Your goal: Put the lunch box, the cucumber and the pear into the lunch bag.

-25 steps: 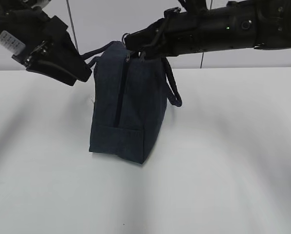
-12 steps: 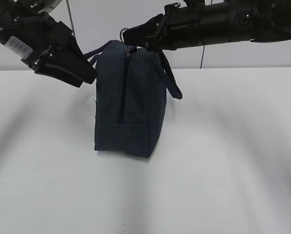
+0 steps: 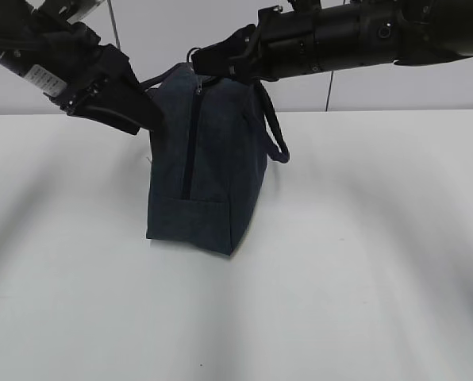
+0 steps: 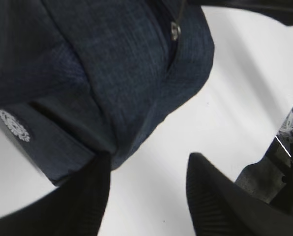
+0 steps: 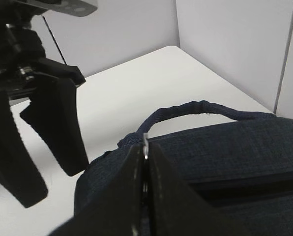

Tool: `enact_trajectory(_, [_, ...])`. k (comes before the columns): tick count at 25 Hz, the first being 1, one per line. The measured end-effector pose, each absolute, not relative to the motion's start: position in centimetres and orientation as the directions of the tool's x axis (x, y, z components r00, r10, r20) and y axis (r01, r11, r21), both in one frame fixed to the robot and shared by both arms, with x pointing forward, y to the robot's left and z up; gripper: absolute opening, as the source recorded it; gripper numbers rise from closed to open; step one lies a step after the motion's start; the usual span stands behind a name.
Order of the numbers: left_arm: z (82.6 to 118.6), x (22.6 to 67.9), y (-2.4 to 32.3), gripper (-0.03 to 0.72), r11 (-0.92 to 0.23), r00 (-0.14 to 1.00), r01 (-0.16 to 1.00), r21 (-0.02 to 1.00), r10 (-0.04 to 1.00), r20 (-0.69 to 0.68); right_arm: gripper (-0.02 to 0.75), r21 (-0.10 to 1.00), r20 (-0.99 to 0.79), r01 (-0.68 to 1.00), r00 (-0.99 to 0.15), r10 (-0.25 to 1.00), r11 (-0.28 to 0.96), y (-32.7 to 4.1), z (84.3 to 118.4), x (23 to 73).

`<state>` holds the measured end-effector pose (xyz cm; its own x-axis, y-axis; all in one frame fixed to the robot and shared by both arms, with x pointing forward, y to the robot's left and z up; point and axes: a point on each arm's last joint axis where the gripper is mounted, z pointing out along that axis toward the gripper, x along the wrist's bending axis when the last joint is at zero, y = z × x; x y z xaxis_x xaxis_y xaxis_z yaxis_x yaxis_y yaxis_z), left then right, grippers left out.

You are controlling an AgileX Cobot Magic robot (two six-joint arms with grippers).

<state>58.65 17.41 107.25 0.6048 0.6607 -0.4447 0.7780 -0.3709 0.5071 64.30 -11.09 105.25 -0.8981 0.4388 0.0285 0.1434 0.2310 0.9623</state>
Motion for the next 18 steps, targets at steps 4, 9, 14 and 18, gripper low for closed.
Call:
enact_trajectory(4, [106.2, 59.6, 17.3, 0.361, -0.358, 0.596, 0.78, 0.514, 0.675, -0.435, -0.016, 0.962, 0.032, 0.145, -0.902, 0.431, 0.232, -11.1, 105.2, 64.2])
enact_trajectory(9, [104.4, 60.5, 17.2, 0.342, -0.357, 0.581, 0.794, 0.492, 0.681, -0.445, -0.016, 0.962, 0.033, 0.143, -0.905, 0.423, 0.233, -11.0, 105.3, 64.2])
enact_trajectory(14, [104.3, 60.6, 17.0, 0.195, -0.344, 0.579, 0.795, 0.5, 0.676, -0.455, -0.016, 0.962, 0.035, 0.146, -0.905, 0.423, 0.232, -11.0, 105.3, 64.2])
enact_trajectory(18, [104.3, 60.6, 17.0, 0.082, -0.344, 0.579, 0.795, 0.5, 0.675, -0.457, -0.016, 0.962, 0.035, 0.145, -0.906, 0.422, 0.231, -11.0, 105.3, 64.2])
